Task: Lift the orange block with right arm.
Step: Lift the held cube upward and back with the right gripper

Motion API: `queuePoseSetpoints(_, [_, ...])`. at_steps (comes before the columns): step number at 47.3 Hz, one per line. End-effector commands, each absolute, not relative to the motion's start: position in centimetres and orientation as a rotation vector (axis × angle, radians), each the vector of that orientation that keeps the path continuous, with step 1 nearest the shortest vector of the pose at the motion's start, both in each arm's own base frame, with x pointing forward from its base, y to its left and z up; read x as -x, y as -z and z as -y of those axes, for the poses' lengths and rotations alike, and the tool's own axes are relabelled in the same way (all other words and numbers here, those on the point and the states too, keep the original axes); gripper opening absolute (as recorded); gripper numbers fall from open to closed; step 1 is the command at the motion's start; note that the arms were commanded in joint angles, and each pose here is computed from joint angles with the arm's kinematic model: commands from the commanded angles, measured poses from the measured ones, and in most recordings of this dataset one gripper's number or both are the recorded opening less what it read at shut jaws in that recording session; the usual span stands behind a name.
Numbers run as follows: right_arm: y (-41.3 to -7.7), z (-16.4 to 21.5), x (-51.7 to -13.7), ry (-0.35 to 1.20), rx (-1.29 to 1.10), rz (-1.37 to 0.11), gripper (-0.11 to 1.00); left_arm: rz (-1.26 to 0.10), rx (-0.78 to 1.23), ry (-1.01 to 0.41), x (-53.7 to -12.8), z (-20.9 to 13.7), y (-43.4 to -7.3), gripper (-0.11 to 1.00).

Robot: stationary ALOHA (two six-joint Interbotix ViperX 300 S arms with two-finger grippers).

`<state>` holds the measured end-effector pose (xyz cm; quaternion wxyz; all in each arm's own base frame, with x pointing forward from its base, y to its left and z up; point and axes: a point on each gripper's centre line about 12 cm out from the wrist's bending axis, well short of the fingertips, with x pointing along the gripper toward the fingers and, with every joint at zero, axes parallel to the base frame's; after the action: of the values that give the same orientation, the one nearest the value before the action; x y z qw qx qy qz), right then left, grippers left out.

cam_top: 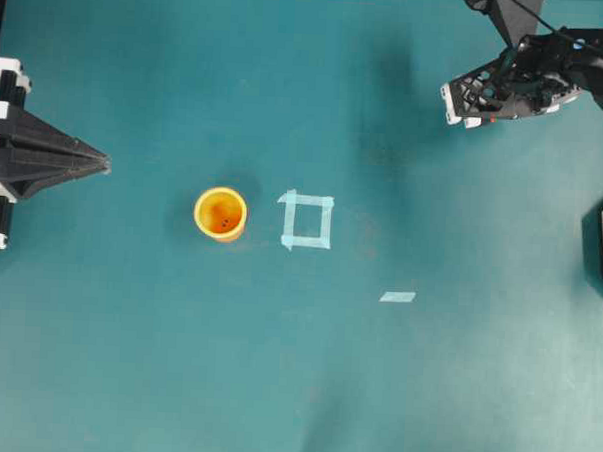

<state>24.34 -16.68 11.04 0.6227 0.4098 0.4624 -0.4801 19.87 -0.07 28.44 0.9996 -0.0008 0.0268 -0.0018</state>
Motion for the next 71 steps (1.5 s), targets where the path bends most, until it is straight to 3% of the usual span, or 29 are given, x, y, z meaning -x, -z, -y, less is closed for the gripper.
queuePoseSetpoints(1, [-11.5,17.0,-24.5,1.102,-0.939,-1.038,0.62,-0.038,0.000,0.005,-20.1,0.1,-29.4,0.00])
queuePoseSetpoints(17, [-11.6,17.0,-24.4,1.105,-0.940,-1.040,0.41,-0.048,0.000,0.005,-20.1,0.1,-29.3,0.00])
queuePoseSetpoints(71, [-21.8,17.0,-23.2,1.159,-0.943,-0.939,0.41,-0.051,-0.002,0.005,-20.1,0.1,-29.3,0.00])
